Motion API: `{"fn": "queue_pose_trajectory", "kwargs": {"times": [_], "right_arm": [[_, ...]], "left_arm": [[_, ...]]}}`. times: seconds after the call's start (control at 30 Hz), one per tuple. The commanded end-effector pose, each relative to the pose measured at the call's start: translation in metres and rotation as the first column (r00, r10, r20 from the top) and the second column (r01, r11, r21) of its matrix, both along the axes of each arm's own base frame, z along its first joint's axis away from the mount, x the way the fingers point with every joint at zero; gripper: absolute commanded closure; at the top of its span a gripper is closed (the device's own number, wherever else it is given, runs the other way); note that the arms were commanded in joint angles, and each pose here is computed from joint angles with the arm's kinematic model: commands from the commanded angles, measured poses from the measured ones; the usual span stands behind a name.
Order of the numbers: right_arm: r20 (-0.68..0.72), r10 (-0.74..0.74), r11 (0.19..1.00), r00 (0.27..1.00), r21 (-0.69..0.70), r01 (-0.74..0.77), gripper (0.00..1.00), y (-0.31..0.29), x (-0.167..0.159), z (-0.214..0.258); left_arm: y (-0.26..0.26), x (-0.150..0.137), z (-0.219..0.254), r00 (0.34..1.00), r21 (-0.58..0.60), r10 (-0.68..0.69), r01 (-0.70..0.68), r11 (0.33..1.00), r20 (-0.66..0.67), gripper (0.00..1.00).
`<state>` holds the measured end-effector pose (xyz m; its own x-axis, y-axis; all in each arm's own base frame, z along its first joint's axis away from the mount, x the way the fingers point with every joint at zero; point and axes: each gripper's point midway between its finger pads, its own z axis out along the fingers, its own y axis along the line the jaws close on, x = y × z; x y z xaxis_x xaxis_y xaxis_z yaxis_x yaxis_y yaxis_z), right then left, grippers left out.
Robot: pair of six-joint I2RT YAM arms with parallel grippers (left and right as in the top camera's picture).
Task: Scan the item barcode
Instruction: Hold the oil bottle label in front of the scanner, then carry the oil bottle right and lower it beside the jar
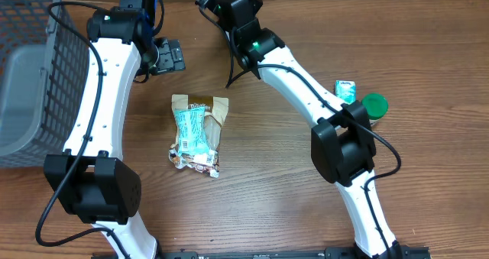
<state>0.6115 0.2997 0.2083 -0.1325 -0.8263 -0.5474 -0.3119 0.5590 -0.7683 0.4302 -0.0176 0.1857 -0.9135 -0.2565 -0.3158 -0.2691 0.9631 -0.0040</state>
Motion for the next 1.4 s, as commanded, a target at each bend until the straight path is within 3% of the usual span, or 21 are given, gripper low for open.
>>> {"fn": "queue_pose_trajectory", "kwargs": {"times": [0.0,0.53,1.07,1.13,1.2,1.37], "right_arm": [[0.087,0.005,0.999,0.996,-0.034,-0.002,0.79,-0.001,0.002,0.034],[0.087,0.051,0.999,0.995,-0.005,-0.051,0.8,0.015,0.019,-0.012],[0.046,0.006,0.993,0.999,0.116,-0.011,0.76,0.013,0.019,-0.023],[0.114,-0.075,0.986,0.991,0.156,0.057,0.76,0.002,0.024,-0.005],[0.211,-0.204,0.957,0.956,0.248,0.15,0.83,-0.016,0.027,0.028],[0.272,-0.27,0.92,0.924,0.356,0.164,0.87,-0.024,0.011,0.09]], "left_arm": [[0.0,0.003,0.006,1.0,0.007,-0.003,0.003,1.0,0.018,0.0],[0.0,0.003,0.006,1.0,0.007,-0.003,0.003,1.0,0.018,0.0],[0.0,0.003,0.006,1.0,0.007,-0.003,0.003,1.0,0.018,0.01],[0.0,0.003,0.006,1.0,0.007,-0.003,0.003,1.0,0.019,0.0],[0.0,0.003,0.006,1.0,0.007,-0.003,0.003,1.0,0.018,0.0],[0.0,0.003,0.006,1.0,0.007,-0.003,0.003,1.0,0.018,0.0]]}}
